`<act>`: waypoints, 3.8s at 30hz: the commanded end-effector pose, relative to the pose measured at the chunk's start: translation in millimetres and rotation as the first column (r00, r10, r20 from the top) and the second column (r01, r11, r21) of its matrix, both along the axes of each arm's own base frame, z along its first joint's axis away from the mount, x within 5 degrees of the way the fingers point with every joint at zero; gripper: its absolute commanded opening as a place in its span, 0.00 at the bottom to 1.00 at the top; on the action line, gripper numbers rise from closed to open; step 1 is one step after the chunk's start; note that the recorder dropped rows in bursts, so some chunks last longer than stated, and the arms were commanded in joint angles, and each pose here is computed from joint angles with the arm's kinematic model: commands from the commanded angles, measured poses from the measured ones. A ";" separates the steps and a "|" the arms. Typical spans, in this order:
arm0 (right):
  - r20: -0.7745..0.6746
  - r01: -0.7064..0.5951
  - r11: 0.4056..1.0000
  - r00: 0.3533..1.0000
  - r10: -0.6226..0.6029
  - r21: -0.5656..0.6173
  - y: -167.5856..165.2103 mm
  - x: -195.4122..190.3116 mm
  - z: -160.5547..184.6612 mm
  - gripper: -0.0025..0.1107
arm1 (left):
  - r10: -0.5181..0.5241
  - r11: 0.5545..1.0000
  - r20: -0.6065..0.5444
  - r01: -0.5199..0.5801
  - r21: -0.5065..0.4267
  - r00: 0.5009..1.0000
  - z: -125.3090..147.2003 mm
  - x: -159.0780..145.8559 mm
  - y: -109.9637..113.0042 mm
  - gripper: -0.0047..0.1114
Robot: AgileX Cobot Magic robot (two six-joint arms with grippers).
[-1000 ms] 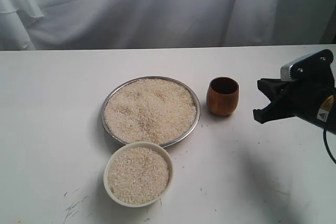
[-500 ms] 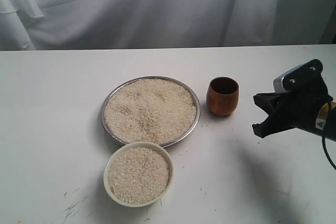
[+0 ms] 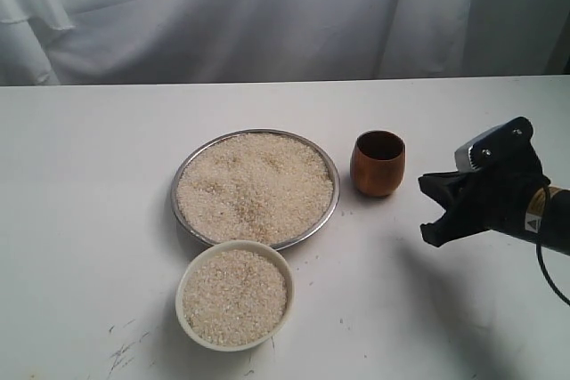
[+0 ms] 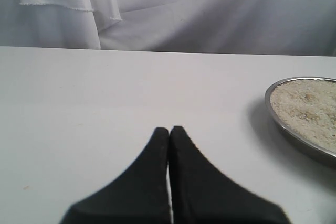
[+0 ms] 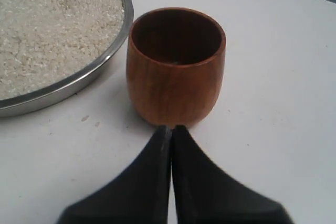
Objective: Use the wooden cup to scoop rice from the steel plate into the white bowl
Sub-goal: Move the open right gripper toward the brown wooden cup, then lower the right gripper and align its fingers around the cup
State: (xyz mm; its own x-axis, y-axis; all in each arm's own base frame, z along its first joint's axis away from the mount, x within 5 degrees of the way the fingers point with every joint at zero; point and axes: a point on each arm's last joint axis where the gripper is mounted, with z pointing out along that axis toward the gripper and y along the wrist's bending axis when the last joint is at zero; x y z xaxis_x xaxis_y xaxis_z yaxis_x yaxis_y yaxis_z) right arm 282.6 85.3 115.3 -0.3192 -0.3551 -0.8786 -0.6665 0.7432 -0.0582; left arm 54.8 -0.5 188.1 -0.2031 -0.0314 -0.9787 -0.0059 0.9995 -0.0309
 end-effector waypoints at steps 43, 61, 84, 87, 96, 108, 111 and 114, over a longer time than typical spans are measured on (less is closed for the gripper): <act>-0.063 -0.038 0.994 0.997 0.044 0.106 15.1 30.1 -19.5 0.86 | -0.001 1.000 0.007 0.001 -0.004 1.000 -0.7 -0.1 -0.1 0.04; 0.077 -0.138 0.989 0.988 0.135 0.045 17.5 35.7 -39.2 0.86 | -0.001 1.000 0.007 0.001 -0.004 1.000 -0.7 -0.1 -0.1 0.04; 0.169 -0.313 0.941 0.942 0.290 0.132 10.1 42.3 -90.5 0.86 | -0.001 1.000 0.007 0.001 -0.004 1.000 -0.7 -0.1 -0.1 0.04; 0.156 -0.296 0.945 0.949 0.274 0.137 9.3 42.5 -95.5 0.86 | -0.001 1.000 0.007 0.001 -0.004 1.000 -0.7 -0.1 -0.1 0.04; 0.163 -0.240 0.960 0.963 0.216 0.146 7.0 51.9 -97.8 0.86 | -0.001 1.000 0.007 0.001 -0.004 1.000 -0.7 -0.1 -0.1 0.04; 0.060 -0.139 0.947 0.990 0.127 0.291 6.6 62.3 -94.1 0.86 | -0.001 1.000 0.007 0.001 -0.004 1.000 -0.7 -0.1 -0.1 0.04; 0.047 -0.131 0.944 0.991 0.122 0.303 6.6 62.3 -94.1 0.86 | -0.001 1.000 0.007 0.001 -0.004 1.000 -0.7 -0.1 -0.1 0.04; 0.040 -0.126 0.942 0.992 0.119 0.310 6.6 62.3 -94.1 0.86 | -0.001 1.000 0.007 0.001 -0.004 1.000 -0.7 -0.1 -0.1 0.04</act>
State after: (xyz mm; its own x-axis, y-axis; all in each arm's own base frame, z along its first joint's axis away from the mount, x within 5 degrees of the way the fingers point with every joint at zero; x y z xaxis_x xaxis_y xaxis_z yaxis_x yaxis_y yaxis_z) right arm 344.2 93.3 23.3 -0.2406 -0.1105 -0.9643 -0.7667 0.6309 0.1190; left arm 54.8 -0.5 188.1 -0.2031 -0.0314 -0.9787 -0.0059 0.9995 -0.0309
